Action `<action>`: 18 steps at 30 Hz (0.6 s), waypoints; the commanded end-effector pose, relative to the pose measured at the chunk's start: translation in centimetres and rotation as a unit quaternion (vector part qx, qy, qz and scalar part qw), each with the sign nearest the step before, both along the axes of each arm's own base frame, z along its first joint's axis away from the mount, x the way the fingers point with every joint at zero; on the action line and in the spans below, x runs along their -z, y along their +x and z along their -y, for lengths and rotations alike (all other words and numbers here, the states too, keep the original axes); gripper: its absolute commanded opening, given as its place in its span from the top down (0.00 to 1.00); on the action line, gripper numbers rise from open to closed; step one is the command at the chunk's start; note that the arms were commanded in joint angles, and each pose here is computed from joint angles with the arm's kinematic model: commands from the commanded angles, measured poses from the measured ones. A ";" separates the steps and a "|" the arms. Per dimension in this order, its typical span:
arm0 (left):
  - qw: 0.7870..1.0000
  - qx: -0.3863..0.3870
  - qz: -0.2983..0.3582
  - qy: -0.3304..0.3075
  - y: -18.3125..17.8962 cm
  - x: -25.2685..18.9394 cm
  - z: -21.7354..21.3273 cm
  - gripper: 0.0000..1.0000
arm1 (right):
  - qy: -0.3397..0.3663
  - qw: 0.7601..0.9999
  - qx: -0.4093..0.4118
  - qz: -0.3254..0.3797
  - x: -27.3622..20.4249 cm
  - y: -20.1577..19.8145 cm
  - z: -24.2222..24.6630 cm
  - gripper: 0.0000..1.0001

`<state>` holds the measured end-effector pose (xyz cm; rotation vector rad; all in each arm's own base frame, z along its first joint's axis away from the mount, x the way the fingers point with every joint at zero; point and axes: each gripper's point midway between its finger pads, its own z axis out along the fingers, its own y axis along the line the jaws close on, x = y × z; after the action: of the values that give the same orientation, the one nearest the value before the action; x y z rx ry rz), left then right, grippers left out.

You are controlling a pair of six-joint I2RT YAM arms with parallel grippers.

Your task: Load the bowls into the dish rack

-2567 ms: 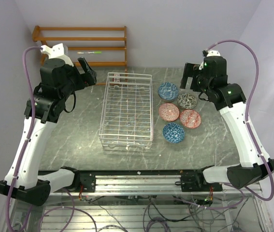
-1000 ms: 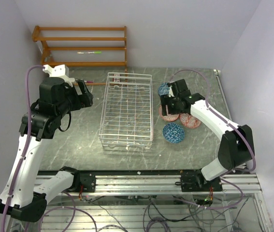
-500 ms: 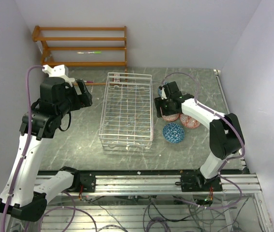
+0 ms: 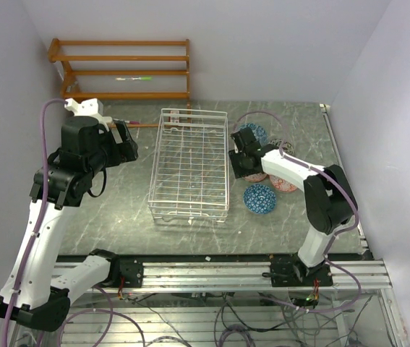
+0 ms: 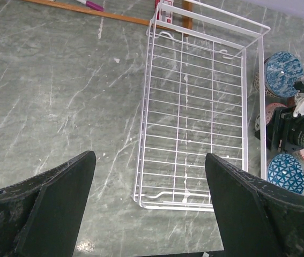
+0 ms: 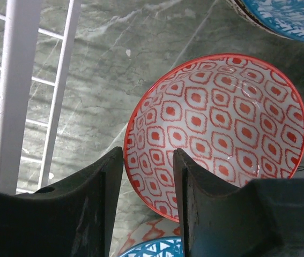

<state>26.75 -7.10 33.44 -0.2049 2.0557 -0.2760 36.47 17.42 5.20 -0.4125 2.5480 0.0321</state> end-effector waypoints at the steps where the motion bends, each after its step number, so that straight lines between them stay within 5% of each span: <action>1: 1.000 0.003 -0.008 0.004 -0.2 0.4 0.0 0.05 | -0.048 0.998 0.011 0.025 0.2 0.8 0.4 0.58; 5: 1.000 -0.002 -0.010 0.003 -0.4 0.9 -0.1 0.05 | -0.075 0.997 0.006 0.022 1.2 0.5 0.6 0.60; 14: 1.000 -0.002 -0.009 -0.006 -0.7 0.9 0.0 0.06 | -0.082 0.995 0.012 0.052 -0.7 1.4 0.6 0.99; 18: 1.000 -0.003 -0.007 -0.009 -0.6 0.8 0.0 0.06 | -0.057 0.995 0.011 0.082 -3.9 2.4 -0.2 1.00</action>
<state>26.28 -7.00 32.22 -0.2163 2.0867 -0.2718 37.03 16.89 4.51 -0.4601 2.5047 -0.1806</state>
